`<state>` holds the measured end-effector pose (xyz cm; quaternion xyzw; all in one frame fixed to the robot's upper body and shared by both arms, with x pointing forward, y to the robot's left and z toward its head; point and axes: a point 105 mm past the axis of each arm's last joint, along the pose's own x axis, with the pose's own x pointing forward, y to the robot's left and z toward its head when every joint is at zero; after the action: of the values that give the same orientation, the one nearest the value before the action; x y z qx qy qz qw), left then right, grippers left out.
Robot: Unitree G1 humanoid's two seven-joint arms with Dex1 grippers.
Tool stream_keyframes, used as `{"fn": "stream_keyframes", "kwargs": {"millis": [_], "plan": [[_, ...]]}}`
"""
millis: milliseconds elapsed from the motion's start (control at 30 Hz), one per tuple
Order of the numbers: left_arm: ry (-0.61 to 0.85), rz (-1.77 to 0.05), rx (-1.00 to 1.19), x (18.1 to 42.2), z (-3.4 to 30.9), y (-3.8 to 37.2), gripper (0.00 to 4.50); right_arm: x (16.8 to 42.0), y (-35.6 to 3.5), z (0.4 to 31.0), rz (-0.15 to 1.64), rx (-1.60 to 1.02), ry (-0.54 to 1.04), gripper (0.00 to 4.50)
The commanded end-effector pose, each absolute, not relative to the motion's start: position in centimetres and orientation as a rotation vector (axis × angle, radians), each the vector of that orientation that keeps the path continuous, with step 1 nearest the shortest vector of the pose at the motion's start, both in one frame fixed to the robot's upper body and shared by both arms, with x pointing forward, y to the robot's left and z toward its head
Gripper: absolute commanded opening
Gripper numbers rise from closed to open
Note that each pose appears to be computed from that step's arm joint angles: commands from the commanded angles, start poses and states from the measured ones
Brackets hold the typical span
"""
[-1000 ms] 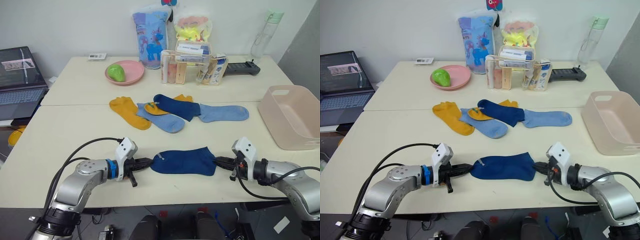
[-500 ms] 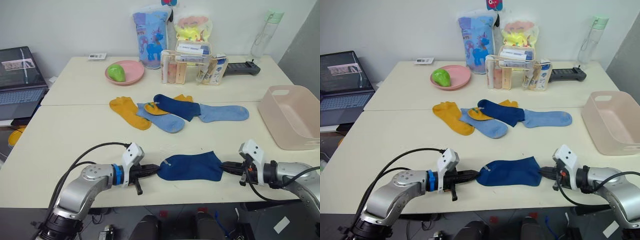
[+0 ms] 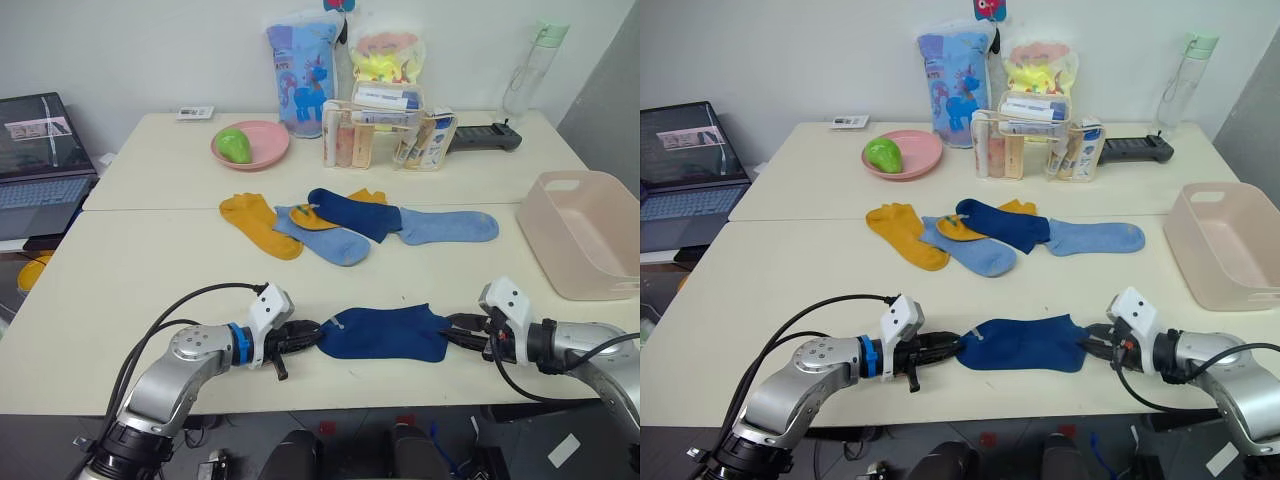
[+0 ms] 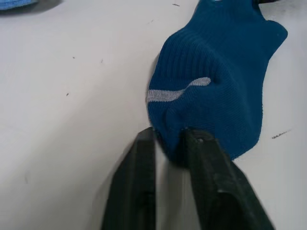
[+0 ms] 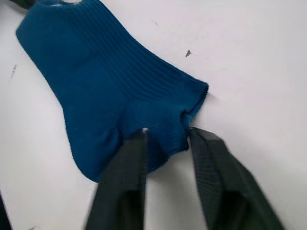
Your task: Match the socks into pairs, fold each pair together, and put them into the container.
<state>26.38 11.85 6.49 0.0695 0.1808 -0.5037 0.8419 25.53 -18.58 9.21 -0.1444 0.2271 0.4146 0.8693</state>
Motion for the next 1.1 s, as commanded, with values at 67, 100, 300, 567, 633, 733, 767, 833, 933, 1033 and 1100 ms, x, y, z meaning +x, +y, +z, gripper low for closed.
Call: {"fn": "stream_keyframes", "kwargs": {"millis": [67, 100, 300, 567, 633, 733, 767, 833, 933, 1033, 1100], "plan": [[0.296, -1.012, 0.156, 27.5, 9.7, 13.6, 2.15, 26.5, -18.9, 13.1, 0.818, -0.32, 0.301, 2.45], [0.286, -1.038, 0.176, 27.2, 10.0, 13.6, 2.15, 26.4, -18.6, 13.5, 0.829, -0.313, 0.282, 2.45], [0.183, -1.121, 0.214, 27.7, 11.4, 11.8, 1.98, 26.2, -15.6, 13.7, 0.906, -0.333, 0.238, 2.45], [0.132, -1.371, 0.351, 26.2, 9.8, 6.7, 0.0, 25.8, -12.3, 10.1, 1.018, -0.488, 0.241, 0.03], [0.157, -1.365, 0.382, 26.4, 8.9, 6.5, 0.0, 25.8, -12.3, 9.3, 1.013, -0.486, 0.259, 0.01], [0.179, -1.346, 0.452, 26.8, 7.4, 6.8, 0.0, 26.2, -13.1, 8.1, 0.979, -0.496, 0.282, 0.01], [0.181, -1.34, 0.463, 27.0, 7.2, 6.9, 0.0, 26.3, -13.2, 8.0, 0.964, -0.49, 0.285, 0.01], [0.184, -1.32, 0.471, 27.2, 6.9, 7.2, 0.0, 26.4, -13.7, 7.8, 0.942, -0.483, 0.295, 0.01], [0.199, -1.304, 0.464, 27.4, 6.8, 7.9, 0.0, 25.9, -15.4, 7.2, 0.92, -0.513, 0.337, 0.01], [0.177, -1.315, 0.418, 27.1, 7.7, 8.1, 0.0, 25.0, -17.0, 7.3, 0.925, -0.53, 0.352, 0.01], [0.152, -1.316, 0.372, 27.0, 8.6, 7.8, 0.0, 24.7, -16.7, 8.3, 0.95, -0.488, 0.316, 0.01]]}}
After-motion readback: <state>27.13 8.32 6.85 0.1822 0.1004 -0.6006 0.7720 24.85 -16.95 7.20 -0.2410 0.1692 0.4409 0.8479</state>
